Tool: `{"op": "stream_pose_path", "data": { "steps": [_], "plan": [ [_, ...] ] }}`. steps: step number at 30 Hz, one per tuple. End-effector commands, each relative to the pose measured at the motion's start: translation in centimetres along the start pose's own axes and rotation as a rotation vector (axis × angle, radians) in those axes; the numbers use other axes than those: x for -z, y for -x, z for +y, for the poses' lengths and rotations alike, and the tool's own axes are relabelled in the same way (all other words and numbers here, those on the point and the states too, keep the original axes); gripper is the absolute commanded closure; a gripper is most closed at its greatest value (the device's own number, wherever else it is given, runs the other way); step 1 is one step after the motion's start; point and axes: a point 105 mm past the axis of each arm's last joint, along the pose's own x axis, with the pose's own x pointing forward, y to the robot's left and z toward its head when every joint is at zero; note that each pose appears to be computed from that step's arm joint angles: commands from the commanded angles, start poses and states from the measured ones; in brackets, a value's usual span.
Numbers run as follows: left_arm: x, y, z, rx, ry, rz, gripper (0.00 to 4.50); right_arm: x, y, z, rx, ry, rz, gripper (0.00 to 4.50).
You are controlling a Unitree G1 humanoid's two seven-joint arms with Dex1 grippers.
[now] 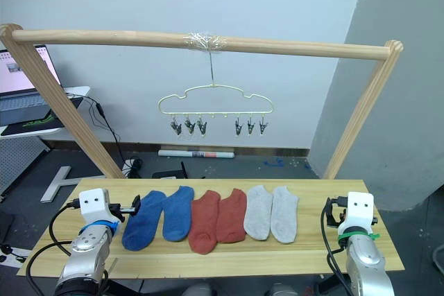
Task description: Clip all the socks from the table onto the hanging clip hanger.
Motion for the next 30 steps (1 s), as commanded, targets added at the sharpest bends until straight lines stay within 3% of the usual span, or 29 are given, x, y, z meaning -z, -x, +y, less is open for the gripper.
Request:
{"op": "stream_pose_path", "data": {
  "steps": [1,10,17,21,24,30],
  "plan": [
    [-1.8,-0.3,1.2,-0.028,0.017,-0.059,0.02,-1.7,0.3,-0.2,0.019,0.011,-0.069,0.00],
    [-3.3,0.4,1.4,0.013,0.042,-0.116,0.02,-2.2,0.4,-0.3,0.016,0.026,-0.081,0.00],
    [-7.0,2.3,1.1,0.112,0.101,-0.234,0.02,-3.0,-0.2,0.9,-0.076,0.027,-0.104,0.00],
    [-10.9,4.3,-1.1,0.293,0.046,-0.347,0.02,-4.8,0.3,4.5,-0.287,0.034,-0.144,0.00],
    [-14.4,5.3,-3.5,0.419,0.052,-0.447,0.64,-7.2,1.5,8.0,-0.526,0.088,-0.191,0.00],
    [-17.7,4.6,-6.2,0.465,0.075,-0.473,2.54,-12.5,4.2,12.5,-0.882,0.163,-0.310,0.00]
  ]
}}
